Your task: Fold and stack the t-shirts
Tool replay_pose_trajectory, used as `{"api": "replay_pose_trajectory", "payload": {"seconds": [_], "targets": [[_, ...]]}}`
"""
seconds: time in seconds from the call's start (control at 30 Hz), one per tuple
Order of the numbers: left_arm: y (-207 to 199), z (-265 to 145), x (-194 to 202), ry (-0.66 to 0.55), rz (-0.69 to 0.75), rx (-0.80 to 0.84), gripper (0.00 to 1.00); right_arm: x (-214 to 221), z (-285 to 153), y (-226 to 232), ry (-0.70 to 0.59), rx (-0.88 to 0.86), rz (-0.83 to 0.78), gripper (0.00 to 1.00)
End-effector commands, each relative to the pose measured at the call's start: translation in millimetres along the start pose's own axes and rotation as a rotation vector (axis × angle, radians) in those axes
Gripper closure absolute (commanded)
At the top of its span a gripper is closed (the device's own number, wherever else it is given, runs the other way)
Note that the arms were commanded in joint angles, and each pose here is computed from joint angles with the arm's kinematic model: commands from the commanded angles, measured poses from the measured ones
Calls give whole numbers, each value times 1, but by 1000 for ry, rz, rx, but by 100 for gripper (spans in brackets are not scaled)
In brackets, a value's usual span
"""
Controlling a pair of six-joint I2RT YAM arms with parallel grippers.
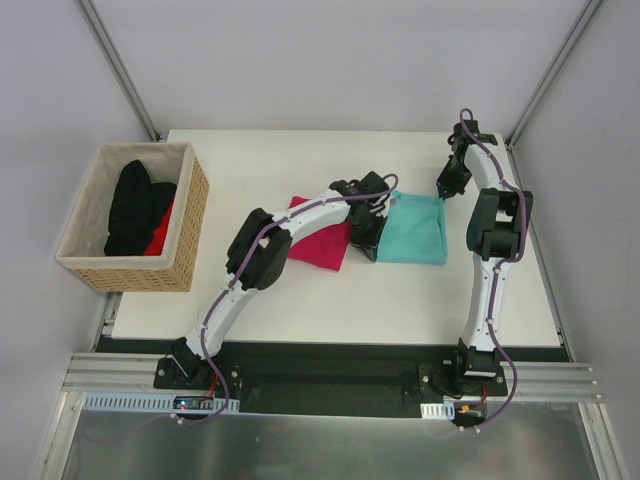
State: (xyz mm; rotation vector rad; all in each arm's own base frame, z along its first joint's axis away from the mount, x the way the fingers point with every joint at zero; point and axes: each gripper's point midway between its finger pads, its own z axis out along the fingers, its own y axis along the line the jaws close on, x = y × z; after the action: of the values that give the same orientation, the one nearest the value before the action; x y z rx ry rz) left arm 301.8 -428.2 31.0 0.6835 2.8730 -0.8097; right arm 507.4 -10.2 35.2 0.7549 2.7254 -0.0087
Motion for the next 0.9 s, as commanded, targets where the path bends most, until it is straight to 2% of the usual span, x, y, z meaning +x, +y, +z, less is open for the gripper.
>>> {"api": "replay_pose_trajectory", "payload": {"seconds": [0.0,0.37,0.87], "targets": [[3,-21,-6,-29,5,-21,100,-20,-22,6,-67,-38,13,99],[7,-41,-14,-79,27,-53,100,-28,-48,12,-119,-66,14,99],[9,-44,-13,-83,28,-60,100,-41,-68,23,-161,-107,1,99]]}}
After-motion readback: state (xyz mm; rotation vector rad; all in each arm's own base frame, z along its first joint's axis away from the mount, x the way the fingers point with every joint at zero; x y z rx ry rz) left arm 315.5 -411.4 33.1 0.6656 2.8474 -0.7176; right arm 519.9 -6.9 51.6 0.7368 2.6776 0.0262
